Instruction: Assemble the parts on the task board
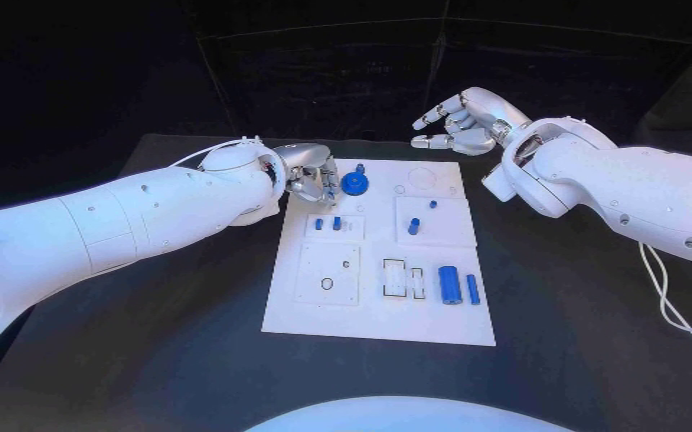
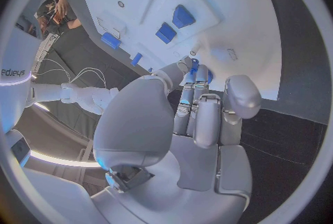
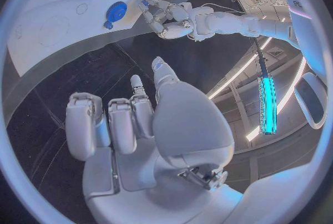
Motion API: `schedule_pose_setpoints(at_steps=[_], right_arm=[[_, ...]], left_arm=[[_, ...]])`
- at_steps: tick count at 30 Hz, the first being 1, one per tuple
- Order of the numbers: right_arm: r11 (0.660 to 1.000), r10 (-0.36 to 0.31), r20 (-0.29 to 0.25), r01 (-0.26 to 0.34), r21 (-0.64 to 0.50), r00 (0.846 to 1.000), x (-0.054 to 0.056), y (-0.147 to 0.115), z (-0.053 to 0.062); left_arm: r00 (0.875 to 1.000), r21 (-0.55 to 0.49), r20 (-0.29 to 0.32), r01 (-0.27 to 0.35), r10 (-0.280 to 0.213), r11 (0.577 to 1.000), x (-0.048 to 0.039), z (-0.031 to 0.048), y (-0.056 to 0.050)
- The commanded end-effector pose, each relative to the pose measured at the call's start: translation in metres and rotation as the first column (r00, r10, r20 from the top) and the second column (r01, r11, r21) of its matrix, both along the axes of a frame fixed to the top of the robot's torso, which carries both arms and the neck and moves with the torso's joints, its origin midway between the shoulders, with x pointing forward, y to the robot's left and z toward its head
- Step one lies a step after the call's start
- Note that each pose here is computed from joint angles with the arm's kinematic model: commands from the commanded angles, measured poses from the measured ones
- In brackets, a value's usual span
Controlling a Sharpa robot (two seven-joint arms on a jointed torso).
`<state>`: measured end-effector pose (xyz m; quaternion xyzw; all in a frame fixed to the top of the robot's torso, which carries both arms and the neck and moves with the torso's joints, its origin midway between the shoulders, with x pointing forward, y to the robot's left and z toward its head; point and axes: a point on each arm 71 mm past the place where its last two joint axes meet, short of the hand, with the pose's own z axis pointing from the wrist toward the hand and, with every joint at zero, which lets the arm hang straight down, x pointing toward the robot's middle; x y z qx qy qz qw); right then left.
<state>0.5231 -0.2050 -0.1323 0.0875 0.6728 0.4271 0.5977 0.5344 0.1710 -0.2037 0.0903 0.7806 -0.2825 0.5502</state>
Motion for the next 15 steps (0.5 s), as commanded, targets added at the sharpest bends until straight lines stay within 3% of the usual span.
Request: schedule_pose_setpoints(at_steps=[1, 15], right_arm=[[1.000, 0.004, 0.012, -0.004, 0.004, 1.000, -0.0002, 0.0009, 0.0021], [1.000, 0.007, 0.012, -0.007, 0.004, 1.000, -0.0003, 0.0018, 0.0021]], left_arm=[[0.999, 0.002, -0.032, 0.007, -0.007, 1.000, -0.0004, -0.0017, -0.0012], [0.998, 0.008, -0.058, 0.009, -0.008, 1.000, -0.0001, -0.0103, -0.0052]])
